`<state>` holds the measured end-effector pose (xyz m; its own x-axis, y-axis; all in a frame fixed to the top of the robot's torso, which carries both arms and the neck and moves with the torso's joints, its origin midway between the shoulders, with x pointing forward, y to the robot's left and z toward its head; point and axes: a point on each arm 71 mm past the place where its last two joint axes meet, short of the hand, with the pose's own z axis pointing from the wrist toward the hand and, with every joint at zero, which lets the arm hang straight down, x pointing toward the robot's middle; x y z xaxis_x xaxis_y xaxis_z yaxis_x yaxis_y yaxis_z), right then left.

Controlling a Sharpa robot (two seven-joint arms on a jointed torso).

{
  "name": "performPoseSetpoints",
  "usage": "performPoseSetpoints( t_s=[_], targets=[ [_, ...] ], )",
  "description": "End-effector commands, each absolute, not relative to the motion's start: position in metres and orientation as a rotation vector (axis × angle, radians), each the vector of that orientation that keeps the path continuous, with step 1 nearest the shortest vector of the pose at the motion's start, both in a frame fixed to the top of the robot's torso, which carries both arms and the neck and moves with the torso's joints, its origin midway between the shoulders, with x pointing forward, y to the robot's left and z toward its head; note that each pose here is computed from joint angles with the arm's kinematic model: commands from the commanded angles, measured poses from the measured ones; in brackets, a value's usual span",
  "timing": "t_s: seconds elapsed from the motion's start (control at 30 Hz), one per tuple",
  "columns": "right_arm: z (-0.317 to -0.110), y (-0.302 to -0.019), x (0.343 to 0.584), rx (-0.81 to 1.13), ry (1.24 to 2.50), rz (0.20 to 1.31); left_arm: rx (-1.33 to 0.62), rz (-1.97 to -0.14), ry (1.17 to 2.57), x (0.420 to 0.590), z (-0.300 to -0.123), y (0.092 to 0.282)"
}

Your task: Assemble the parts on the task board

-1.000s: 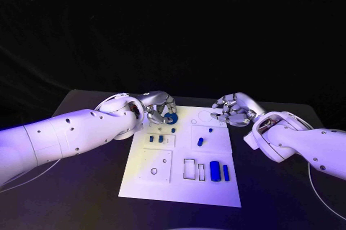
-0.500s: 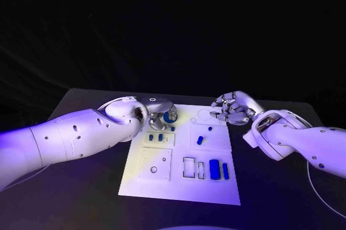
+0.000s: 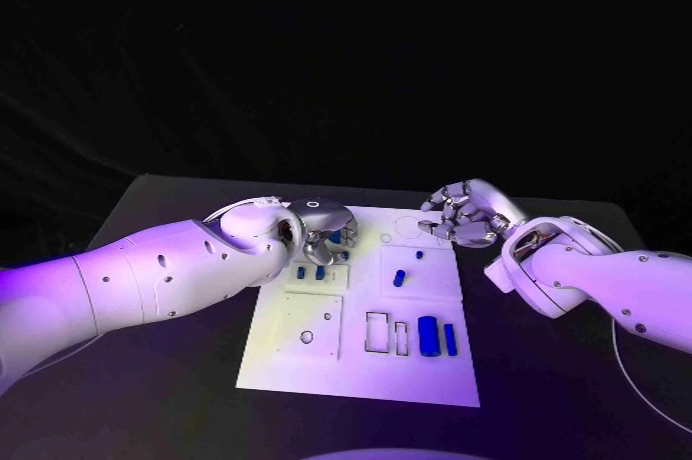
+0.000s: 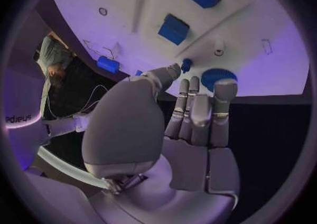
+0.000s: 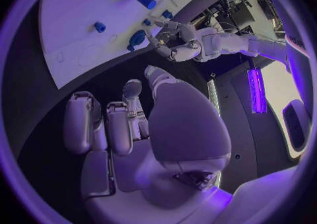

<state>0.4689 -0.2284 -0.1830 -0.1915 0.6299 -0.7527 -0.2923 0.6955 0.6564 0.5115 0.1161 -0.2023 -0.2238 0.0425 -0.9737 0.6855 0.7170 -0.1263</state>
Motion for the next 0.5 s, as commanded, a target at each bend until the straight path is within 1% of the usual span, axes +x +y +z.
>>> performPoseSetpoints(
  t_s=[0.03,0.5],
  targets=[
    [-0.183,-0.2271,0.4682,0.267,1.557,0.854,0.606,-0.662,1.719,0.511,-0.2035,0.1135],
    [-0.183,-0.2265,0.468,0.266,1.558,0.855,0.606,-0.644,1.757,0.514,-0.2099,0.1114]
  ],
)
